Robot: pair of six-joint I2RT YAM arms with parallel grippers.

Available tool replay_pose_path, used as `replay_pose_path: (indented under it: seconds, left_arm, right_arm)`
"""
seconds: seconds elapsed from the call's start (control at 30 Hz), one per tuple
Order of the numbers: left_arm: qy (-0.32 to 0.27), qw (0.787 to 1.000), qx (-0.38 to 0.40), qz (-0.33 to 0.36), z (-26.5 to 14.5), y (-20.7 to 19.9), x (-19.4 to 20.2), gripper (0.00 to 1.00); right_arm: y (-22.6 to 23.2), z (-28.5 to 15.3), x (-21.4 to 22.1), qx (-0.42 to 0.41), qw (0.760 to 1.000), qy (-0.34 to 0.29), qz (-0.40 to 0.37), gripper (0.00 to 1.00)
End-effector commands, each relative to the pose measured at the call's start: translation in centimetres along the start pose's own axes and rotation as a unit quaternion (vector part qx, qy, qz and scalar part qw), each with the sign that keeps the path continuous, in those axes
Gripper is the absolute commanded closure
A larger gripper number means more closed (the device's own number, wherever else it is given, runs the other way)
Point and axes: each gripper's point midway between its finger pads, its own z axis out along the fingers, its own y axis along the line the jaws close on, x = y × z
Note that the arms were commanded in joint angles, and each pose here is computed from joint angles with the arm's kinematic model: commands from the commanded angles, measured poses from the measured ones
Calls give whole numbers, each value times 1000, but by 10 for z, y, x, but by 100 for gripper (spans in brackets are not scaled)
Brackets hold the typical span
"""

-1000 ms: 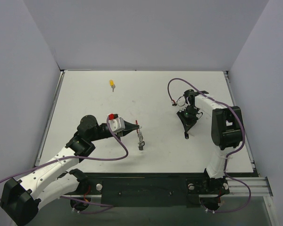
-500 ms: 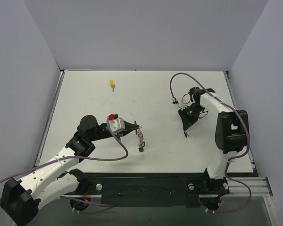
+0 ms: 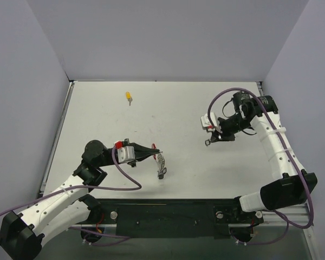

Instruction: Put the keys on the keyring

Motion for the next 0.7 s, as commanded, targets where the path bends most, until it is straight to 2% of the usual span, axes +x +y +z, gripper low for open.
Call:
replay_pose_path:
  seconds: [0.0, 0.1, 0.3, 0.67]
  left_arm:
    - [-86, 995, 31, 38, 1, -10, -48, 100]
    - [-104, 993, 48, 37, 4, -18, -58, 100]
    - [-96, 993, 64, 22, 16, -25, -50, 100]
    - [-49, 996, 47, 53, 49, -36, -14, 100]
  right_arm:
    - [78, -9, -33, -120, 988, -32, -89, 100]
    - [86, -8, -46, -123, 985, -47, -111, 100]
    - [100, -5, -65, -137, 979, -72, -131, 100]
    - [110, -10, -92, -143, 979, -105, -97, 100]
